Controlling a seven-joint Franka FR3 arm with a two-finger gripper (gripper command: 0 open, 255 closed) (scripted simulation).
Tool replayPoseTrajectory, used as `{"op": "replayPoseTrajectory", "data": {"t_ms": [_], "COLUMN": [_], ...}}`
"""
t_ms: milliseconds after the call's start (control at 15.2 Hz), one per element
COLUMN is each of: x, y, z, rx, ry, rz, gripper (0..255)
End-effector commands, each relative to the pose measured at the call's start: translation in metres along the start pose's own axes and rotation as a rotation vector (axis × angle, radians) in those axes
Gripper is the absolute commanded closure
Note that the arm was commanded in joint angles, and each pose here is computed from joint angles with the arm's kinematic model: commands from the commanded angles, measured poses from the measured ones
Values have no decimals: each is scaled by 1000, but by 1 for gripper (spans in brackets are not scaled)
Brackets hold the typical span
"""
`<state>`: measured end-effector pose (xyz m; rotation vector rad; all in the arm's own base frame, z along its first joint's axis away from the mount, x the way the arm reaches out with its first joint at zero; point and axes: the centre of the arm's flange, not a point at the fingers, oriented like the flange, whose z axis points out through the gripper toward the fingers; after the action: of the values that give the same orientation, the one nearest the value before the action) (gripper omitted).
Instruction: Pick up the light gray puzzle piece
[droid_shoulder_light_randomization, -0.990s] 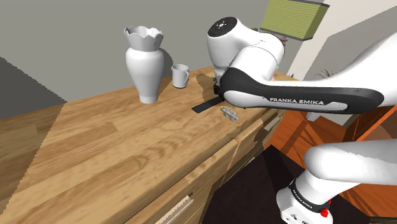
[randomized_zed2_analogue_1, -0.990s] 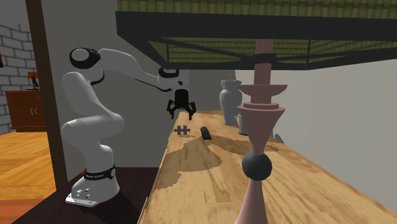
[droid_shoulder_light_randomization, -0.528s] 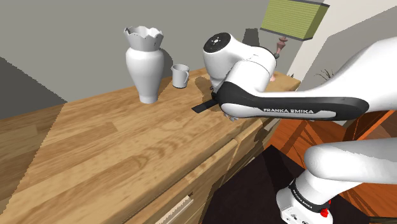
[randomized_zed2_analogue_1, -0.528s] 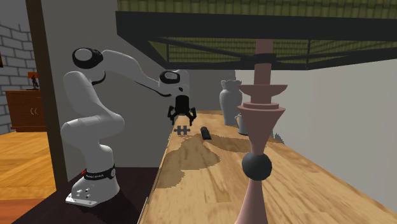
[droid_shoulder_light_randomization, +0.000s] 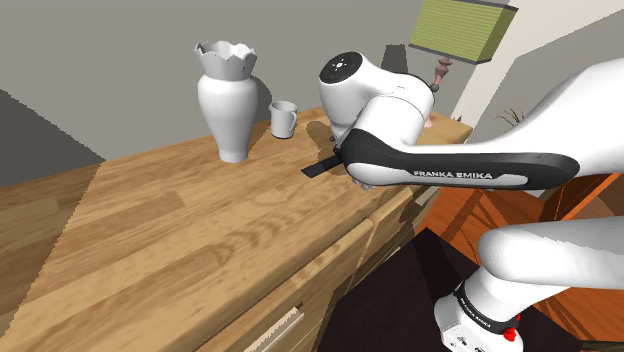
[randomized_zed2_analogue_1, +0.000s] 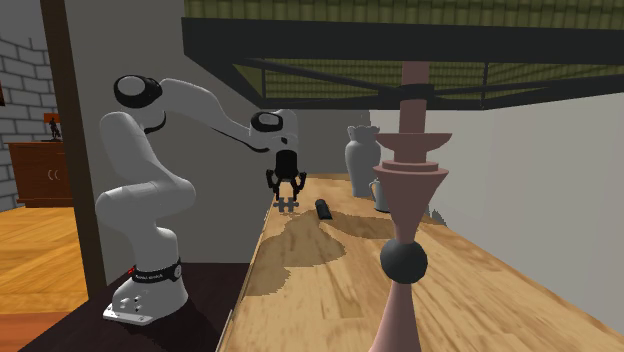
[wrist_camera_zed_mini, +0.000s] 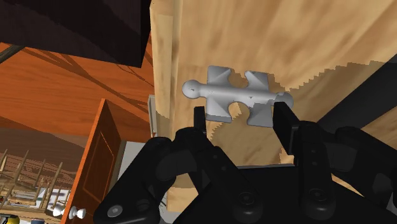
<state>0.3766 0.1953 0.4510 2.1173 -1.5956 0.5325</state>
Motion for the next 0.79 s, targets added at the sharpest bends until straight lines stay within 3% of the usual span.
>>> {"op": "replayPoseTrajectory", "data": {"t_ms": [0,726], "x": [0,28], "y": [0,5], "z": [0,-43], "rx": [-1,-1], "ry": [0,0], "rz": [0,0], "gripper": [255,255]}}
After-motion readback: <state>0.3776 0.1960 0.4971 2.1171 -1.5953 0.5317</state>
